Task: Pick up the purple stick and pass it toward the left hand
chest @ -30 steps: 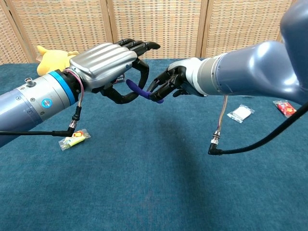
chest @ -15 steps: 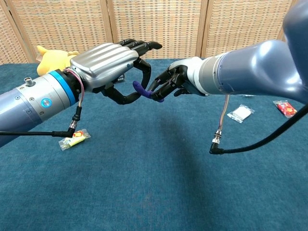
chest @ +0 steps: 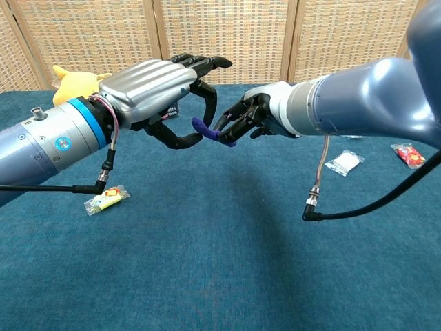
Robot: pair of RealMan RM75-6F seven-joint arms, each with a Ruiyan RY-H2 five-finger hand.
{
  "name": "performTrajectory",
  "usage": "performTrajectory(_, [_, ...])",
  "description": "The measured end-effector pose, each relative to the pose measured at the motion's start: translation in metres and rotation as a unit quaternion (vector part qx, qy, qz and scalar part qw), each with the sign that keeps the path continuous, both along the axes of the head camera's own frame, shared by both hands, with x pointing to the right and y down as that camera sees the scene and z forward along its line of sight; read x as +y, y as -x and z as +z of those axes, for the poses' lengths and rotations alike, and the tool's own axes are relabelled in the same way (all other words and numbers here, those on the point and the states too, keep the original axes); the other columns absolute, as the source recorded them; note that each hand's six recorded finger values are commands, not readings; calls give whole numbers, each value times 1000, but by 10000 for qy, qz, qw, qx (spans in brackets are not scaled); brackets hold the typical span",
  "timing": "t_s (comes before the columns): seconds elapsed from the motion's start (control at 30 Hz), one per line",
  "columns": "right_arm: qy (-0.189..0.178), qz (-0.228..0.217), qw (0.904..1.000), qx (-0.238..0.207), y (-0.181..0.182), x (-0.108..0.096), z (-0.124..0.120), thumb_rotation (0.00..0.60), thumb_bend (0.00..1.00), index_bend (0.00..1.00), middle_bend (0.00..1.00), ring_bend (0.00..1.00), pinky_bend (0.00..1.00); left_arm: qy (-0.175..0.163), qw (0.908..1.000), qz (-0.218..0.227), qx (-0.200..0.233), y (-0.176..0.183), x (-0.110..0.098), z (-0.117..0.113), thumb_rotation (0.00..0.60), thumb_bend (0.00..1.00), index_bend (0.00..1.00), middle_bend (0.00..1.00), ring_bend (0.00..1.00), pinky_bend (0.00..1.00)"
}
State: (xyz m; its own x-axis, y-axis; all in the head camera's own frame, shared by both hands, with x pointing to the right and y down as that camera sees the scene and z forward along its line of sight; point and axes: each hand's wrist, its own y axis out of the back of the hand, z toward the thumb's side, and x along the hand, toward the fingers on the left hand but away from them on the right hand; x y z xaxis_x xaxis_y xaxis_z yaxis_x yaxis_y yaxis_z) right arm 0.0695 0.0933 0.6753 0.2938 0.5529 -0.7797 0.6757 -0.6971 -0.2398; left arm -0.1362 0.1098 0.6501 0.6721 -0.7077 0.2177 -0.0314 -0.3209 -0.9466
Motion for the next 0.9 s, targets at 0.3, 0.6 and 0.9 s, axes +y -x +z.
performTrajectory(0.3, [2, 4, 10000, 13, -1, 0, 1, 600, 642, 673, 97, 0, 0, 3, 10000, -21, 11, -1, 0, 1, 600, 366, 538, 0, 0, 0])
performTrajectory(0.6, [12, -1, 10000, 17, -1, 0, 2, 600, 645, 673, 97, 0, 0, 14, 10000, -65, 27, -1, -2, 2, 600, 386, 599, 0, 0, 0])
performTrajectory(0.9, [23, 2, 10000, 28, -3, 1, 4, 600, 648, 673, 97, 0, 0, 149, 9997, -141, 128, -3, -2, 3, 600, 453, 680, 0, 0, 0])
